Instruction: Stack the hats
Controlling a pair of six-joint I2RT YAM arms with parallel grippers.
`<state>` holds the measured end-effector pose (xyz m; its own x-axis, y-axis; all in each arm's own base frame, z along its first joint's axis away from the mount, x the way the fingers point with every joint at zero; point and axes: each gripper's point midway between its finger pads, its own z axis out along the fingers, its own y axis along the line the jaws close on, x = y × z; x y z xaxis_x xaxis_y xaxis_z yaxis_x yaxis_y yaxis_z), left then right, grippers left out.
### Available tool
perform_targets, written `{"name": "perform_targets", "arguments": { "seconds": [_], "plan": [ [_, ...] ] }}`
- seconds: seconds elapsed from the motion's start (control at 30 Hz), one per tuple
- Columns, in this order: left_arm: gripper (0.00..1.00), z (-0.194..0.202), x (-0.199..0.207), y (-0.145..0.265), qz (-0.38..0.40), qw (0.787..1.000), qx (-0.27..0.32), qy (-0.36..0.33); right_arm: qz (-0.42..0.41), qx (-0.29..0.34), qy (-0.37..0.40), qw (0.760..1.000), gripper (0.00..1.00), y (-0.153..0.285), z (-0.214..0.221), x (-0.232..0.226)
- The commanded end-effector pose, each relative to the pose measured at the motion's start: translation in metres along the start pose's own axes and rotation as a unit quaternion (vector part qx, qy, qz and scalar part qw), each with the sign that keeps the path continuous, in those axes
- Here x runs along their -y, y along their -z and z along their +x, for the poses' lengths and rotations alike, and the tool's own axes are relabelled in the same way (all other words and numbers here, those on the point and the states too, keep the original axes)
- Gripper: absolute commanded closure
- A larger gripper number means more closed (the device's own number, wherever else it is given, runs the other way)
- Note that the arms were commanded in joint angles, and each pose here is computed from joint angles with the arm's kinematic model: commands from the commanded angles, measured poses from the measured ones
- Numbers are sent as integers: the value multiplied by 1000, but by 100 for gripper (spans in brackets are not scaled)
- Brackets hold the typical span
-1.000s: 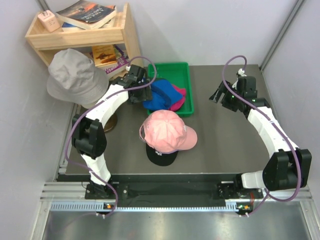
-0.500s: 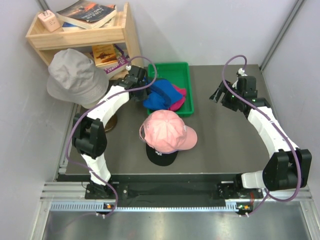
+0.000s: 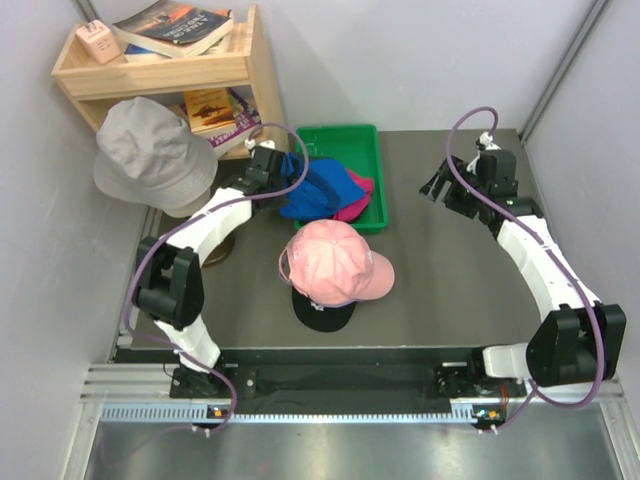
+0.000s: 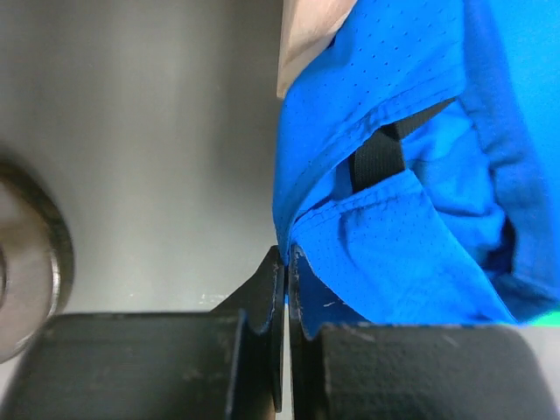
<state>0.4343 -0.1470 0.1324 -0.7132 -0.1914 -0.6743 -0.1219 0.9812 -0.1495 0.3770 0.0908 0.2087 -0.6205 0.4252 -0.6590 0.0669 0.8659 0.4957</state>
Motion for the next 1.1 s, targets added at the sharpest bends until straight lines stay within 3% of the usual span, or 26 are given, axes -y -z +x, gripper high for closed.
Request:
{"name": "perform_targets", "arguments": {
  "seconds": [0.0,0.23,0.37,0.53,0.67,0.9,1.07],
  "plan": [
    [100,-64,8,54,41,992,122,6,-28,48,9,998,20,14,-23,-14],
    [100,-89,30,104,124,975,177,-54,-78,67,20,994,20,15,-32,-36],
    [100,-113,54,142,195,951,224,-85,-130,83,31,987,20,16,-41,-60],
    [100,-135,87,172,272,925,239,-115,-234,97,39,966,20,23,-53,-106],
    [100,-154,115,201,344,899,248,-107,-287,103,44,951,20,32,-60,-132],
    [100,-175,155,251,452,853,251,-73,-305,127,29,943,20,46,-69,-140],
    [100,-192,169,276,471,843,258,-26,-291,136,56,945,20,49,-59,-132]
  ]
}}
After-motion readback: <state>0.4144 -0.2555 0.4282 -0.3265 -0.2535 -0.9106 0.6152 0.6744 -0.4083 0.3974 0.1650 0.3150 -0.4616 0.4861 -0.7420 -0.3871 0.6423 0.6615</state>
